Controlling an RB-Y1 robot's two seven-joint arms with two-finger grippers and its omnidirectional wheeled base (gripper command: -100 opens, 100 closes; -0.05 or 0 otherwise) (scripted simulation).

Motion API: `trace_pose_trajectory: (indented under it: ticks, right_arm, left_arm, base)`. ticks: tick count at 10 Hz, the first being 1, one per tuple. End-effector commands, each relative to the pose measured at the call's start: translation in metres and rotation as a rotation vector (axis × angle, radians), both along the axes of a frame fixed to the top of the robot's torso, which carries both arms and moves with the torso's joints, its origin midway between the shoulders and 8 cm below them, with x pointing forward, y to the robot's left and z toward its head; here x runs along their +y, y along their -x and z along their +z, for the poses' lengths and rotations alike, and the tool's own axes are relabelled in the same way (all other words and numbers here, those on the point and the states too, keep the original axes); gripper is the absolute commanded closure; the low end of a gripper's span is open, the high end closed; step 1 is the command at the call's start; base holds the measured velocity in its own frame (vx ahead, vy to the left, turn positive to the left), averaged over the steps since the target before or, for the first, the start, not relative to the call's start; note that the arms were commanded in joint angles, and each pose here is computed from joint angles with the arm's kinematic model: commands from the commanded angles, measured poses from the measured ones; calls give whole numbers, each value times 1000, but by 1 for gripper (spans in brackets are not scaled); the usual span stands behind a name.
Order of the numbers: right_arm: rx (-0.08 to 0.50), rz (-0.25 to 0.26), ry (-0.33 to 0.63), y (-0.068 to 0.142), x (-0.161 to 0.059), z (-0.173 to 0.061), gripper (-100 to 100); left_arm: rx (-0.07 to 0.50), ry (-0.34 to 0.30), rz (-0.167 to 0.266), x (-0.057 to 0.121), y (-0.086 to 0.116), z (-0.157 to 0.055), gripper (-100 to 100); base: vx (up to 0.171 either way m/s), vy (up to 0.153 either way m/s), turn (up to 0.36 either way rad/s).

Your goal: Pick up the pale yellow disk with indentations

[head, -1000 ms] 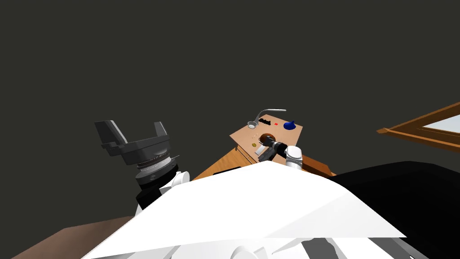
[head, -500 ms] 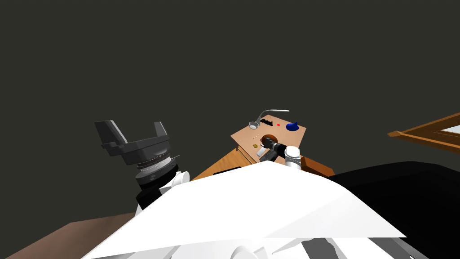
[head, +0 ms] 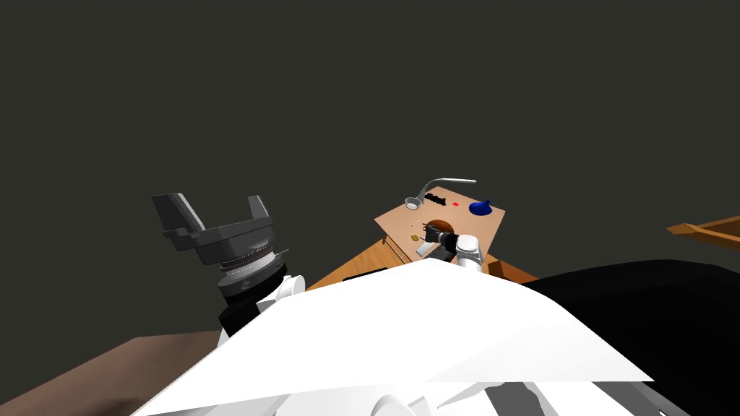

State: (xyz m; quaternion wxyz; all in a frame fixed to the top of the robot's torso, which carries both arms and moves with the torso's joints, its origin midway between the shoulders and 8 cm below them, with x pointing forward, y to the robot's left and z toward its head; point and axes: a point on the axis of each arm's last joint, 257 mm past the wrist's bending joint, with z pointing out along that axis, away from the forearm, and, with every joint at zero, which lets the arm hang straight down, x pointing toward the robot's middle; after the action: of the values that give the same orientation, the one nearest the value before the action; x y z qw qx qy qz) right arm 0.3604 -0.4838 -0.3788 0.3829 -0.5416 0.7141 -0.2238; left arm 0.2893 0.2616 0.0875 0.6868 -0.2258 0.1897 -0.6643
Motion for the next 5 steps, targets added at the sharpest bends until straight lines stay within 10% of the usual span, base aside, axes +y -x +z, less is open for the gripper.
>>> trace_pose_trajectory:
  ticks: [1, 5]
  right_arm:
    - [43, 4, 28, 7, -5, -10, -100]
    - [145, 24, 76, 24, -11, -36, -100]
  left_arm:
    - [0, 0, 0, 0, 0, 0, 0]
    - [0, 0, 0, 0, 0, 0, 0]
  base:
    - [18, -11, -25]
    - [21, -6, 59]
